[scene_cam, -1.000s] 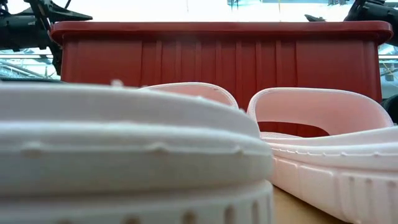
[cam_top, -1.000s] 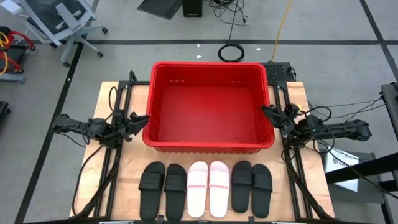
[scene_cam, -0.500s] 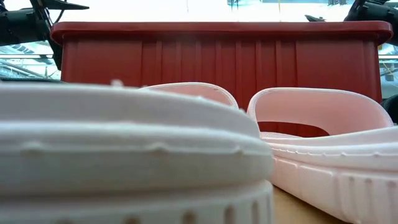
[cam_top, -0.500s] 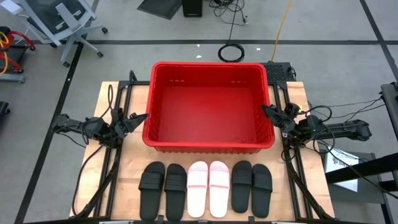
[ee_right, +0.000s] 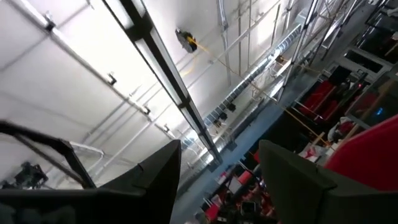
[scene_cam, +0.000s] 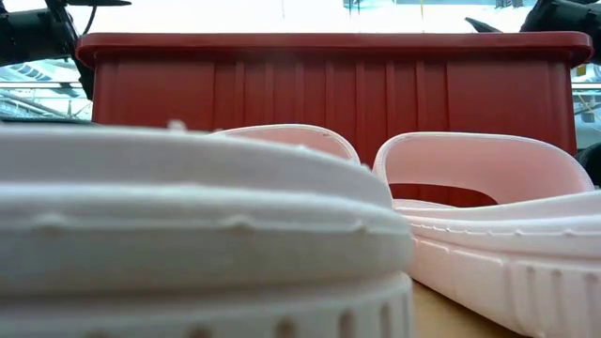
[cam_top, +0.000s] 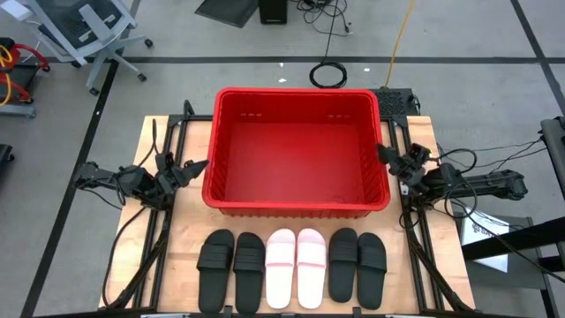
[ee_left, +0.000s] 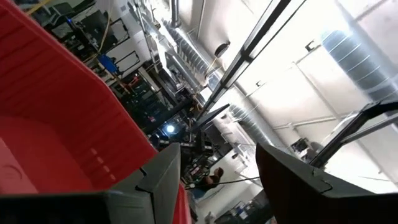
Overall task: Pick and place slides into bin
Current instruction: Put the black slides into the red bin
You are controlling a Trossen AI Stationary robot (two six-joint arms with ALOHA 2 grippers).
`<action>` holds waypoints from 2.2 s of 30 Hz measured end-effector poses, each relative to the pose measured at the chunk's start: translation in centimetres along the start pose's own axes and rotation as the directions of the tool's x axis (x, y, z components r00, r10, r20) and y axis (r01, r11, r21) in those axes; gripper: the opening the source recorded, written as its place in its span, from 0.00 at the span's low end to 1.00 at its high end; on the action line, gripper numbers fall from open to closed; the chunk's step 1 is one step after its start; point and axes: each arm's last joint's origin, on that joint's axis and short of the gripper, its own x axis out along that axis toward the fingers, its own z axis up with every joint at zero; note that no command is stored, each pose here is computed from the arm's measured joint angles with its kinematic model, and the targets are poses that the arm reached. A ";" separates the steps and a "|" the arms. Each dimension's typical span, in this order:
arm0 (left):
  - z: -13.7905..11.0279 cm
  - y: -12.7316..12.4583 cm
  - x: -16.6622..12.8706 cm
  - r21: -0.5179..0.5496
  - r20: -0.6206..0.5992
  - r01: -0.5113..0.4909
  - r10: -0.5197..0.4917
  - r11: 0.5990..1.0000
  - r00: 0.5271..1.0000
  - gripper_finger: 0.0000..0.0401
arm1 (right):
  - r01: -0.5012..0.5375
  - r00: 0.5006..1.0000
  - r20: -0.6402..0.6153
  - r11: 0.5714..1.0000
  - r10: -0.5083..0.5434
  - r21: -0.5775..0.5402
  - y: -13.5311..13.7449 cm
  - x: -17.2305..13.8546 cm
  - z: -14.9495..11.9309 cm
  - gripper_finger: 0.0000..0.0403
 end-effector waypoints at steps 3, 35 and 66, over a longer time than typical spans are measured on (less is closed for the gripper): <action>0.1 -0.1 0.0 -0.035 0.011 0.010 -0.010 0.999 1.000 0.51 | 0.019 0.998 0.052 1.000 -0.020 0.025 0.1 0.0 0.3 0.51; 0.5 -0.1 0.0 -0.238 0.084 -0.010 0.031 0.971 0.996 0.51 | -0.190 0.977 0.101 0.982 0.190 -0.017 4.3 2.6 2.9 0.51; 11.2 -19.9 10.7 0.322 0.054 0.383 -0.421 0.866 0.905 0.51 | -0.644 0.749 -0.056 0.705 0.660 -0.297 19.8 18.7 7.4 0.51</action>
